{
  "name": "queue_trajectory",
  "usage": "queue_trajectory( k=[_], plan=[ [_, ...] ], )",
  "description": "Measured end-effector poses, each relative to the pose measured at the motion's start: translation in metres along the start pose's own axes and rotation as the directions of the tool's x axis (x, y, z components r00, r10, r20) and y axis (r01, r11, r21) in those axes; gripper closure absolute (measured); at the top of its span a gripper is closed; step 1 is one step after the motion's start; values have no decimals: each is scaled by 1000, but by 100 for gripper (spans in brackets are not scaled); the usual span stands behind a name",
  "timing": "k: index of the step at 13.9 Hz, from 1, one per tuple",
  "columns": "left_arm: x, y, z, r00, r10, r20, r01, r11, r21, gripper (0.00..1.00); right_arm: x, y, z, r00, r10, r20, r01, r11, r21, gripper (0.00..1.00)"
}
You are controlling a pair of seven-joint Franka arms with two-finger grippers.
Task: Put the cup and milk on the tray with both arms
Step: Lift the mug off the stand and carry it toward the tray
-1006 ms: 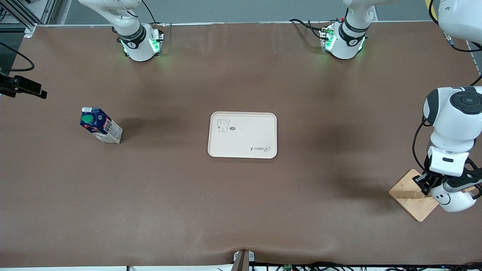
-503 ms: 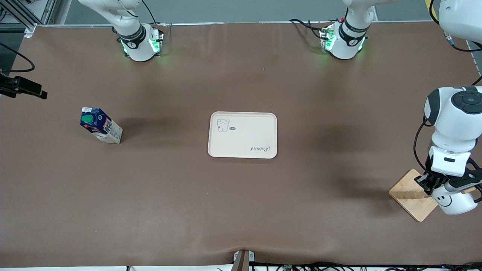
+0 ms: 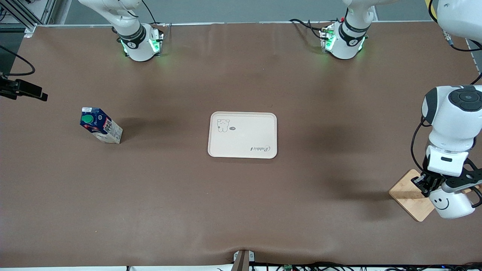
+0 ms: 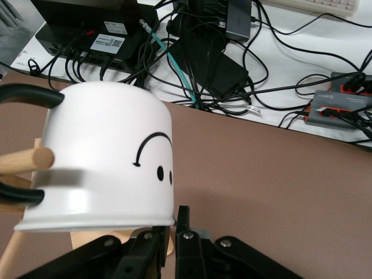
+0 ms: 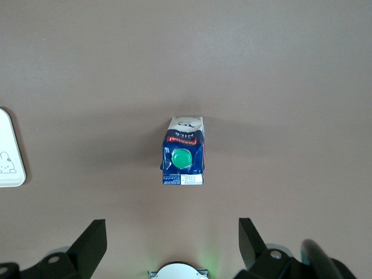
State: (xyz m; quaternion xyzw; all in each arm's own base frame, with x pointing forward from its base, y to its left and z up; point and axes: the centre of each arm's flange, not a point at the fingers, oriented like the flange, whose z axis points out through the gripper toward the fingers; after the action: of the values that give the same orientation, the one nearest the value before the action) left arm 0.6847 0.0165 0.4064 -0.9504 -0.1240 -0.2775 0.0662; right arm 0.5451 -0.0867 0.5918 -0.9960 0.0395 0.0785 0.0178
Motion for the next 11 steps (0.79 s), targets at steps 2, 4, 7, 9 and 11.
queue_trajectory(
  k=[2, 4, 7, 9, 11],
  plan=[
    [4, 14, -17, 999, 13, 29, -13, 1000, 12, 92, 5, -2, 4, 1000, -3, 0, 3, 1000, -1, 0],
    [9, 27, -39, 998, 25, 60, -27, 999, 31, 92, 7, -2, 6, 1000, -4, 3, 4, 1000, -1, 0],
    [7, 46, -67, 993, 46, 108, -52, 997, 51, 93, 7, -2, 6, 1000, -4, 3, 4, 1000, -1, 0],
    [-3, 64, -81, 986, 65, 155, -76, 995, 63, 93, 10, -2, 9, 1000, -4, 9, 4, 1000, -1, 0],
    [-10, 76, -88, 981, 61, 186, -77, 994, 75, 93, 13, -1, 15, 1000, -3, 20, 3, 1000, -1, 0]
  ],
)
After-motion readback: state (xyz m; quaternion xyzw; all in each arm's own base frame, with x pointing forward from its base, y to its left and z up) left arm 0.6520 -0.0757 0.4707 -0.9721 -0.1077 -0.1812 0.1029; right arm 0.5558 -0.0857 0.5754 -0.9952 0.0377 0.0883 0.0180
